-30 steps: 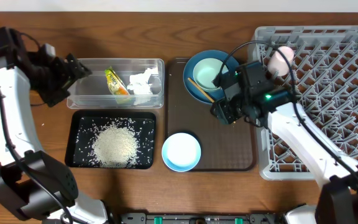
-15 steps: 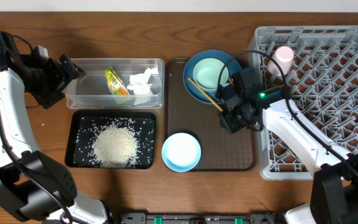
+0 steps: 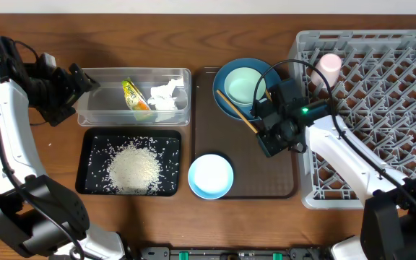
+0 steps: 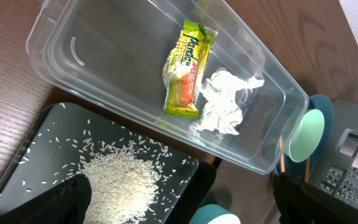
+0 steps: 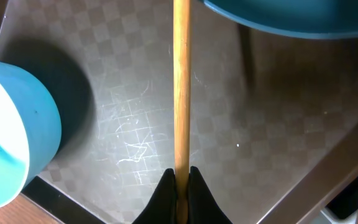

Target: Sort waste into correct bins and load items into the dishwasher rack

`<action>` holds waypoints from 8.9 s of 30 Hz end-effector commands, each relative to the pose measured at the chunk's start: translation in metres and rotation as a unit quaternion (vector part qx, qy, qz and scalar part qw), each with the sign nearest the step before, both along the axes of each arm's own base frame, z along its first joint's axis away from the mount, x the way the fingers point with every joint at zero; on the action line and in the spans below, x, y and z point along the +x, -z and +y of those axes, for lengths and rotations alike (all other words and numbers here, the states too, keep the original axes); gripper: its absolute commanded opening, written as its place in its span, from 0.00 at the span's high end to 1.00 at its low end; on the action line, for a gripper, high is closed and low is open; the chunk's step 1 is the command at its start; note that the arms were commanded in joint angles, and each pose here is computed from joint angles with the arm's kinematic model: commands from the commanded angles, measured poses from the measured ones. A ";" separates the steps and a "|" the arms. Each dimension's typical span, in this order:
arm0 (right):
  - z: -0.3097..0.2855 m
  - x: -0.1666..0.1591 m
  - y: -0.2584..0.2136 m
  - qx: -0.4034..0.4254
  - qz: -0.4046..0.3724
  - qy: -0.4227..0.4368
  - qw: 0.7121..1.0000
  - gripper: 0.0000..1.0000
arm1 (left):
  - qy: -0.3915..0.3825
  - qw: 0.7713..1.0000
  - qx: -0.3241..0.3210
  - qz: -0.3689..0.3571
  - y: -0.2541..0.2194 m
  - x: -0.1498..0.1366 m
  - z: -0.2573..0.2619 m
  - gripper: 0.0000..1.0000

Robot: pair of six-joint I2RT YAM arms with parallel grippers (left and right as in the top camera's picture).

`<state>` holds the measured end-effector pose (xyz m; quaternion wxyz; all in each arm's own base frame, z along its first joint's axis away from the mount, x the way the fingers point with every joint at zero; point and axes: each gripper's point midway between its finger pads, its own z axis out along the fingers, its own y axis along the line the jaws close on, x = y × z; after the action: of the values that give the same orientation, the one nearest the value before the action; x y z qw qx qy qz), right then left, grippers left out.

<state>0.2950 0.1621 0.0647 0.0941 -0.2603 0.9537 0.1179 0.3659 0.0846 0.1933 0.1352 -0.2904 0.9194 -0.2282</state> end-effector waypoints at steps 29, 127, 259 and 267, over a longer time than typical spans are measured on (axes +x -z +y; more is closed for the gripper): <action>-0.061 0.007 -0.091 0.032 -0.100 0.169 0.980 0.99 | 0.001 1.000 0.008 -0.017 -0.013 0.001 0.002 0.04; -0.055 0.057 -0.059 0.100 -0.148 0.186 0.966 0.67 | 0.001 1.000 0.008 -0.017 -0.013 0.001 0.002 0.04; -0.127 0.009 -0.050 -0.132 -0.134 0.257 0.948 0.89 | 0.001 1.000 0.008 -0.017 -0.013 0.001 0.002 0.04; -0.100 0.016 -0.052 -0.058 -0.128 0.239 0.961 0.87 | 0.001 1.000 0.008 -0.017 -0.013 0.001 0.002 0.04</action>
<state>0.3097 0.0454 0.1182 0.2270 -0.0288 0.9726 -0.0401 0.3657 0.0845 0.1934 0.1350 -0.2904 0.9194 -0.2282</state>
